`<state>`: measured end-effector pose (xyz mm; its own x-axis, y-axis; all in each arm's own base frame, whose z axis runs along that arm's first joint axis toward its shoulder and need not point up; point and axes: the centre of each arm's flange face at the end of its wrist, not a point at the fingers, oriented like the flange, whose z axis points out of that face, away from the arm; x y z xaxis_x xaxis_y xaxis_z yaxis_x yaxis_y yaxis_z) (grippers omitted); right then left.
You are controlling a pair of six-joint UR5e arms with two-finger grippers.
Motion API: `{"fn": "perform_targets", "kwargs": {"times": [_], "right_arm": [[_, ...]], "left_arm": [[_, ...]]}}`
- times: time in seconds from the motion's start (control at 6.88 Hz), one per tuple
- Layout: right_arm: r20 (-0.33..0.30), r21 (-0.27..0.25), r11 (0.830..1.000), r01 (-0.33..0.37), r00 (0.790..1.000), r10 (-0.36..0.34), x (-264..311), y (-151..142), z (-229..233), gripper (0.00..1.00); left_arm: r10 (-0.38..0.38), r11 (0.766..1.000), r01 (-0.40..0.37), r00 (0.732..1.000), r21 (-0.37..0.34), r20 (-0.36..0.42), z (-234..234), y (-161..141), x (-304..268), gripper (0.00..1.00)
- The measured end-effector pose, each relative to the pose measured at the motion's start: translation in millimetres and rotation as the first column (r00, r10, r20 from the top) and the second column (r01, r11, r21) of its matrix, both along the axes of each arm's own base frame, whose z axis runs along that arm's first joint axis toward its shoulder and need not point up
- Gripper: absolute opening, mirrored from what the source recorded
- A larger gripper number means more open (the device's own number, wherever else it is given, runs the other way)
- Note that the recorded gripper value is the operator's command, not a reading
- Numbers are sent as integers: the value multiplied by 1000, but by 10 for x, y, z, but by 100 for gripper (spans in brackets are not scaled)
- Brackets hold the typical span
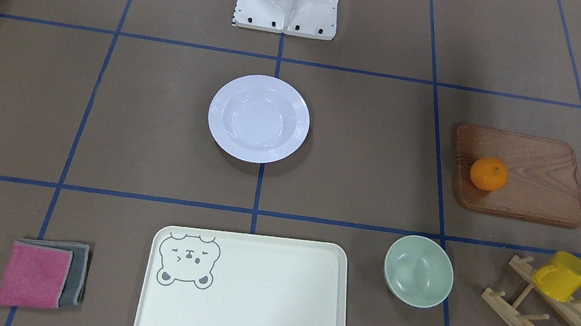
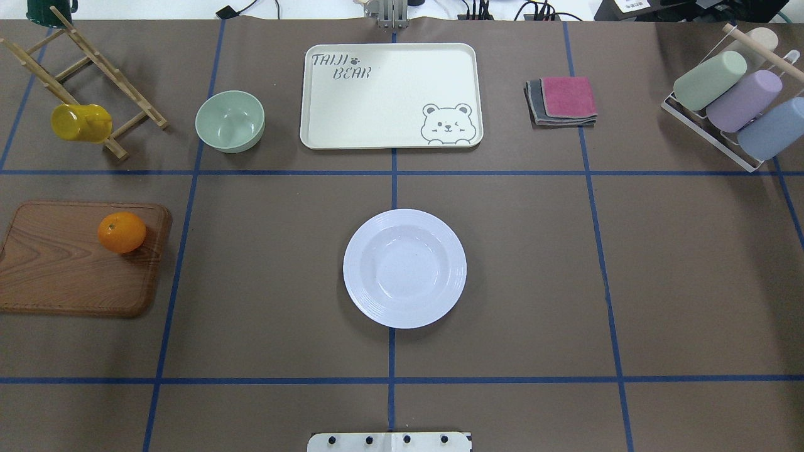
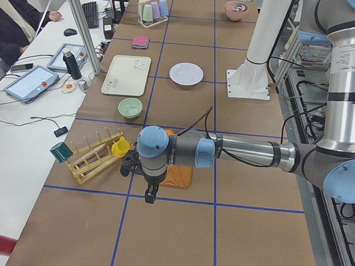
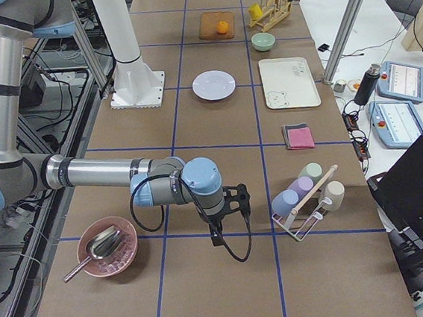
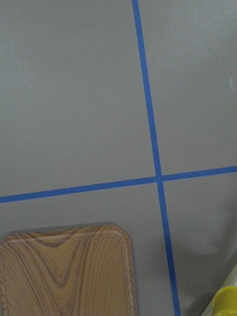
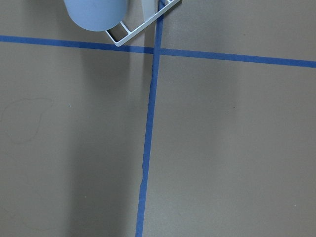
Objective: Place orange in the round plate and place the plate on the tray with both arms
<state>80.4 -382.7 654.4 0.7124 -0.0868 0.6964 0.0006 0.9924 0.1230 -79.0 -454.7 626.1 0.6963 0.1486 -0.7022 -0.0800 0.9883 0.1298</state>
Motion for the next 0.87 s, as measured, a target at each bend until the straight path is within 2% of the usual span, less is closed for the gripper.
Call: {"fn": "perform_targets", "kwargs": {"times": [0.58, 0.73, 0.87], "right_arm": [[1, 16, 1000, -2, 1000, 2, -4, -29, -90, 100], [2, 34, 999, -6, 1000, 6, -6, -60, -200, 100], [12, 69, 998, -8, 1000, 7, -15, -90, -326, 100]], "left_arm": [[26, 999, -25, 1000, 39, -3, -178, -38, 112, 99], [41, 996, -41, 999, 76, -2, -356, -92, 191, 99], [62, 987, -61, 998, 151, 1, -618, -216, 293, 99]]}}
